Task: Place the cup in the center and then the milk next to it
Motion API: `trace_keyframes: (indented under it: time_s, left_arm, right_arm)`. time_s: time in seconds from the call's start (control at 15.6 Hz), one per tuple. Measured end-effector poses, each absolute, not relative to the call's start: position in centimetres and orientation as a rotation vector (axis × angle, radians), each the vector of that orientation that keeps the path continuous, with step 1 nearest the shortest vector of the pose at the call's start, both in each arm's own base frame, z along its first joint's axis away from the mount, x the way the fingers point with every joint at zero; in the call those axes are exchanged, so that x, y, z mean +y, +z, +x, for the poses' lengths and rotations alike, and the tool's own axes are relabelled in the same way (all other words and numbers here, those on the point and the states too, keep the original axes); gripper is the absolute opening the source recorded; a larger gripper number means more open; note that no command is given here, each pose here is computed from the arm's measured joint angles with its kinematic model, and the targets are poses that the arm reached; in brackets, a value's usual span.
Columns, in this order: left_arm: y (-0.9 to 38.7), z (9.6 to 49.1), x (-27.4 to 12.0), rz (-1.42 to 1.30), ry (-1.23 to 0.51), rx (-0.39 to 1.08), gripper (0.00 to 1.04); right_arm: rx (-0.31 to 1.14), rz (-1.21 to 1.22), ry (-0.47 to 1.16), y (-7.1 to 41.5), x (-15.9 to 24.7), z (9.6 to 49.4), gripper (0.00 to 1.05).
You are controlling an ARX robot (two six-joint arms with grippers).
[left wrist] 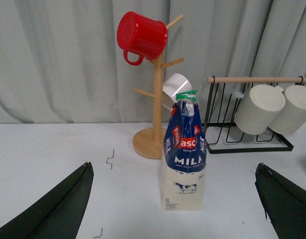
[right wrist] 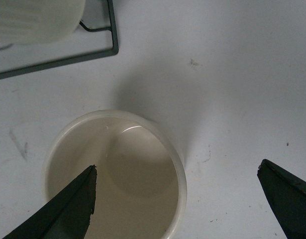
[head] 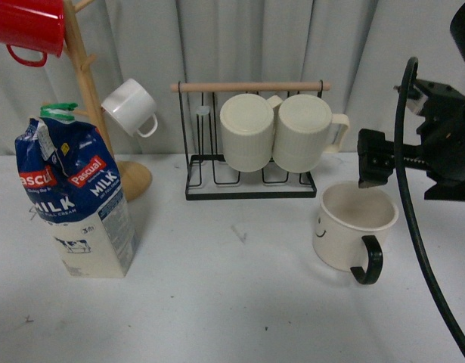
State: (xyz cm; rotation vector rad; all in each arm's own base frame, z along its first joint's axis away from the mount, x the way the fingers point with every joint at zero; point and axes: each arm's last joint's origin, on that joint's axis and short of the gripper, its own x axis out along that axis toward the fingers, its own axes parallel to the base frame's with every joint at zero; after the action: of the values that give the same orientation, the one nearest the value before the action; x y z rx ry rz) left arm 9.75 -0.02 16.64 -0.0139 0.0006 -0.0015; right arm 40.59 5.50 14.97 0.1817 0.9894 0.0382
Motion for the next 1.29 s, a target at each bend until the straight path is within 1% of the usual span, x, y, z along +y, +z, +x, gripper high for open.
trace_keyframes:
  time_s: [0.19, 0.32, 0.39, 0.51, 0.71, 0.77, 0.96, 1.16, 1.29]
  left_arm:
    - [16.6, 9.8, 0.0, -0.014, -0.002, 0.000, 0.98]
    - [16.6, 9.8, 0.0, -0.014, -0.002, 0.000, 0.98]
    - [16.6, 9.8, 0.0, -0.014, -0.002, 0.001, 0.98]
    - [16.6, 9.8, 0.0, -0.014, -0.002, 0.000, 0.98]
    - [16.6, 9.8, 0.0, -0.014, -0.002, 0.001, 0.98]
    - [16.6, 9.8, 0.0, -0.014, -0.002, 0.000, 0.98]
    - [16.6, 9.8, 0.0, -0.014, -0.002, 0.001, 0.98]
    - [16.6, 9.8, 0.0, -0.014, -0.002, 0.000, 0.98]
    - [16.6, 9.8, 0.0, -0.014, -0.002, 0.000, 0.98]
  right_arm:
    - [1.066, 0.205, 0.009, 12.8, 5.5, 40.9, 0.98]
    - [1.068, 0.214, 0.003, 12.4, 5.5, 41.0, 0.98]
    - [1.065, 0.220, -0.006, 11.7, 5.1, 40.6, 0.67]
    - [1.059, 0.231, -0.026, 11.5, 4.2, 40.6, 0.44]
    - [1.041, 0.236, -0.026, 12.0, 3.9, 40.5, 0.11]
    - [1.028, 0.232, -0.004, 12.9, 4.1, 40.2, 0.03]
    - [0.976, 0.206, 0.064, 15.7, 6.7, 39.8, 0.03]
    - [0.977, 0.148, 0.138, 17.1, 12.1, 39.4, 0.03]
    - [0.976, 0.127, 0.150, 17.1, 14.6, 40.3, 0.03]
